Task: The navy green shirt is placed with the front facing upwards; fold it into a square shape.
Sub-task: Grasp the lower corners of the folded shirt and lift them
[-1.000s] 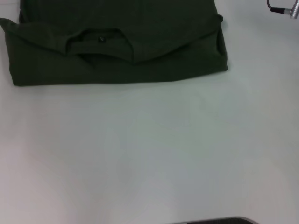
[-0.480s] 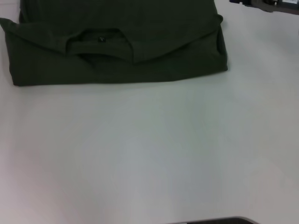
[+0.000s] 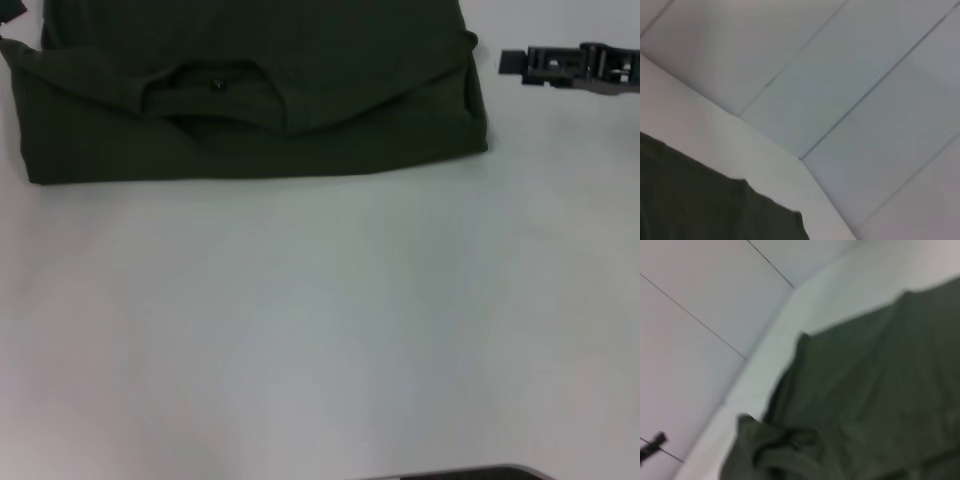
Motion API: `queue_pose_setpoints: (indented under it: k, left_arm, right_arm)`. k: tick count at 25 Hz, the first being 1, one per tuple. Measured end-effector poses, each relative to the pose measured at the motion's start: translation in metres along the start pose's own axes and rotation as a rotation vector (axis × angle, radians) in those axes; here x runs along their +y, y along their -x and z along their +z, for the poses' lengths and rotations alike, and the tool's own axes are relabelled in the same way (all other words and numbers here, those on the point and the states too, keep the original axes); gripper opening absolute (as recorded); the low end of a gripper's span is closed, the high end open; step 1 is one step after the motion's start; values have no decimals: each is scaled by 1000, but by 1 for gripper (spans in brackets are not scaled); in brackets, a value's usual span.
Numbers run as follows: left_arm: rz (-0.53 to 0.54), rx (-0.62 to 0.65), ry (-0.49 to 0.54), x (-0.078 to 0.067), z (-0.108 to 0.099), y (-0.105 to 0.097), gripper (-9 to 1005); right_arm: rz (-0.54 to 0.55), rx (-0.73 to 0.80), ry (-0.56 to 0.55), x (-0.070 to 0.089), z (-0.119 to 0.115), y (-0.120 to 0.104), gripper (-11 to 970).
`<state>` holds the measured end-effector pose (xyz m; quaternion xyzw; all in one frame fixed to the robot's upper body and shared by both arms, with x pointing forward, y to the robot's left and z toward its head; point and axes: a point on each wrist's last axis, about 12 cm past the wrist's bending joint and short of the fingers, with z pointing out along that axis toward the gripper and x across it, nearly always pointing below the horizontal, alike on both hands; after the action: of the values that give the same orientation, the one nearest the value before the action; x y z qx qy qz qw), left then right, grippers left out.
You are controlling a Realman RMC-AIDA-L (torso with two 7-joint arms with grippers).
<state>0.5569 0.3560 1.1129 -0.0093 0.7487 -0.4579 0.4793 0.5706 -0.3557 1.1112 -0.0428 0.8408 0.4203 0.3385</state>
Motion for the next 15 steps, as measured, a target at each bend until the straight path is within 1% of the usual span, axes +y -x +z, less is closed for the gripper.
queue_pose_setpoints:
  k: [4, 9, 12, 15]
  left_arm:
    - [-10, 32, -5, 0, -2, -11, 952]
    - [-25, 36, -8, -1, -2, -18, 951]
    - [-24, 43, -14, -2, 0, -18, 951]
    - [-21, 47, -16, -2, 3, -18, 951]
  right_arm:
    - [26, 60, -63, -7, -8, -1, 766]
    - [45, 105, -106, -11, -10, -5, 755]
    - [51, 113, -139, -15, -7, -9, 744]
    - [52, 102, -158, -17, 0, -14, 733]
